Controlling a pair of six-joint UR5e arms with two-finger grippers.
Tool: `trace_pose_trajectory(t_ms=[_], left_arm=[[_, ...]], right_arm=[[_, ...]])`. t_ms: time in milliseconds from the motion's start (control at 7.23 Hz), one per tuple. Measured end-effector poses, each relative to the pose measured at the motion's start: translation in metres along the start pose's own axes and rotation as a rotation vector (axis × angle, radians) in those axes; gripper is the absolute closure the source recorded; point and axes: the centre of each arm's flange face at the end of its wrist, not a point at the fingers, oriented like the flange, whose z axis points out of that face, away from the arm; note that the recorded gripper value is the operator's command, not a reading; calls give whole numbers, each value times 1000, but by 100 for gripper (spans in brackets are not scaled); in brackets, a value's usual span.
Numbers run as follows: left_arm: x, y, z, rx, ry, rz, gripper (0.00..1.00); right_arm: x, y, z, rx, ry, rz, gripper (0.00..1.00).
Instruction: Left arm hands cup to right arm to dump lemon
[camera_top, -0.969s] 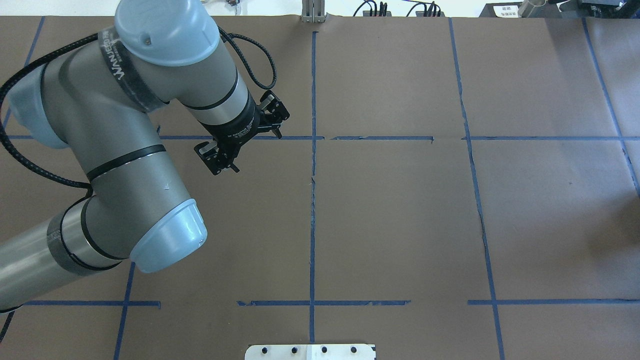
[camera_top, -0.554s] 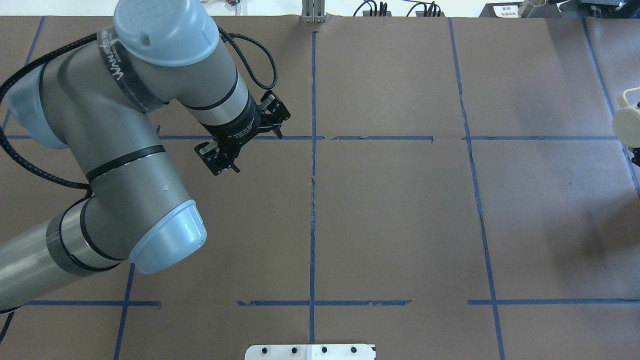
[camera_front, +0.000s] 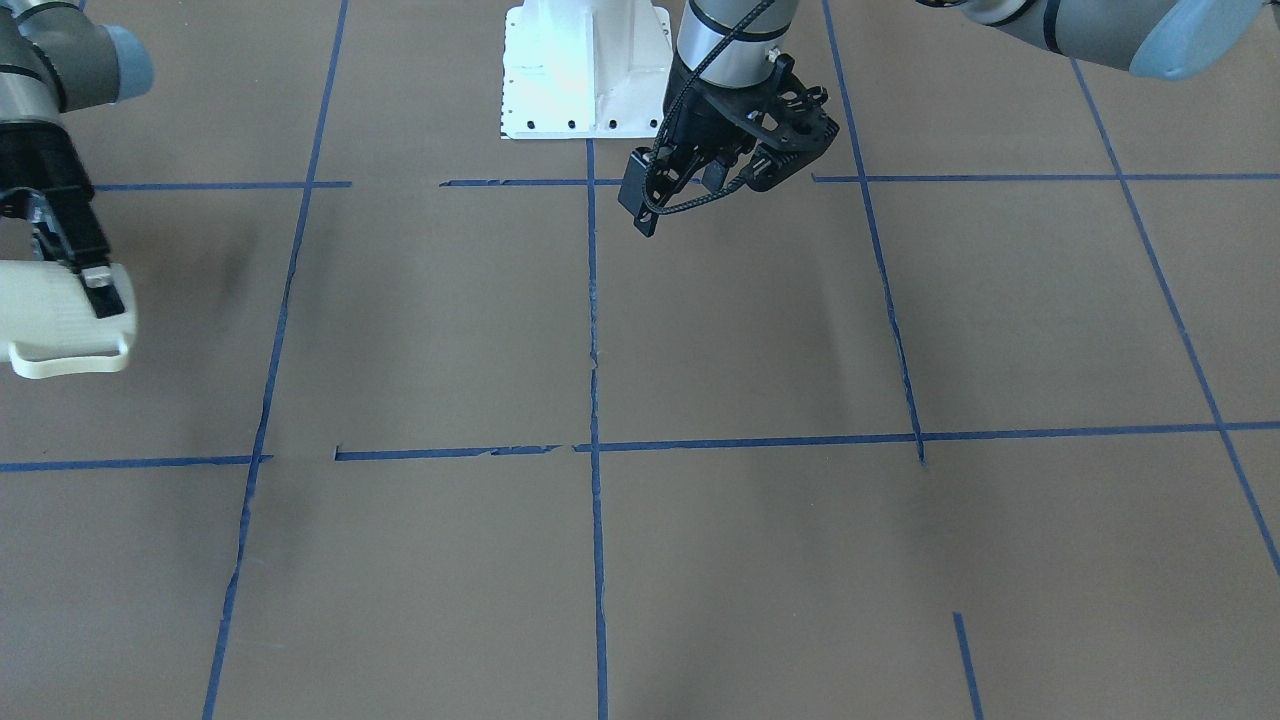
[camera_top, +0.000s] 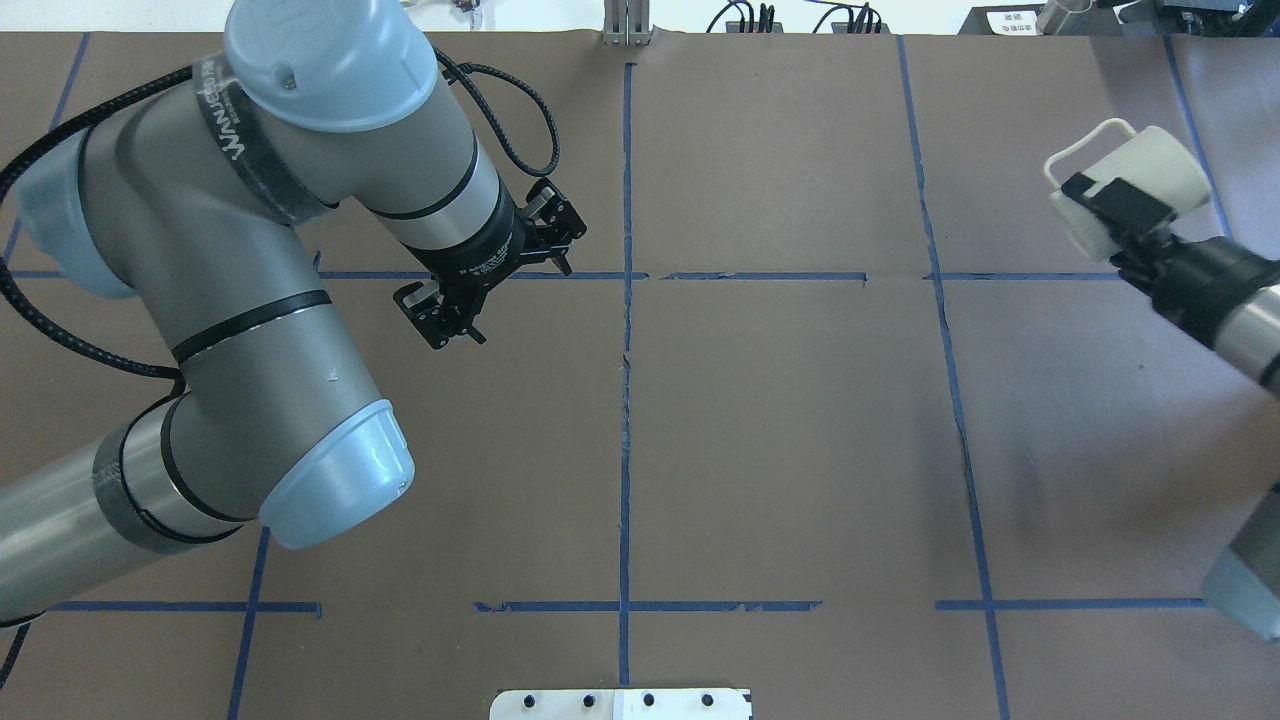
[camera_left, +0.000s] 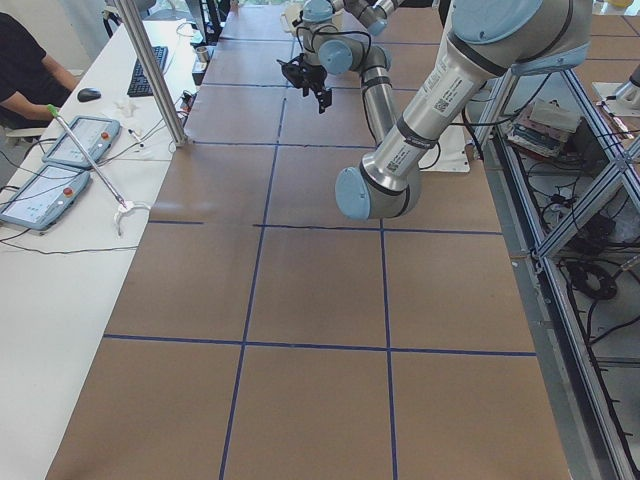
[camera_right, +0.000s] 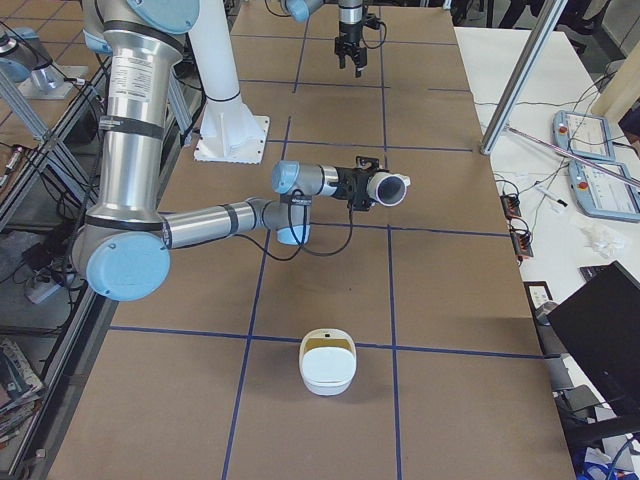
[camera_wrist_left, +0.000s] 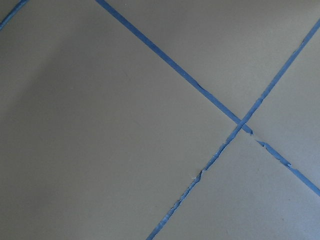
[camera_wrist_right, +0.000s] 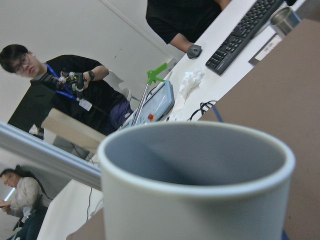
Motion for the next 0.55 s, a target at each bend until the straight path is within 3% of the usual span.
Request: trace_pose_trajectory(t_ms=[277, 554], left_arm=[[0, 2, -5, -2, 12, 15, 0], [-1, 5, -10, -6, 25, 25, 0]], right_arm=[[-72, 124, 44, 23, 59, -263, 96], [-114, 217, 49, -9, 87, -479, 95]])
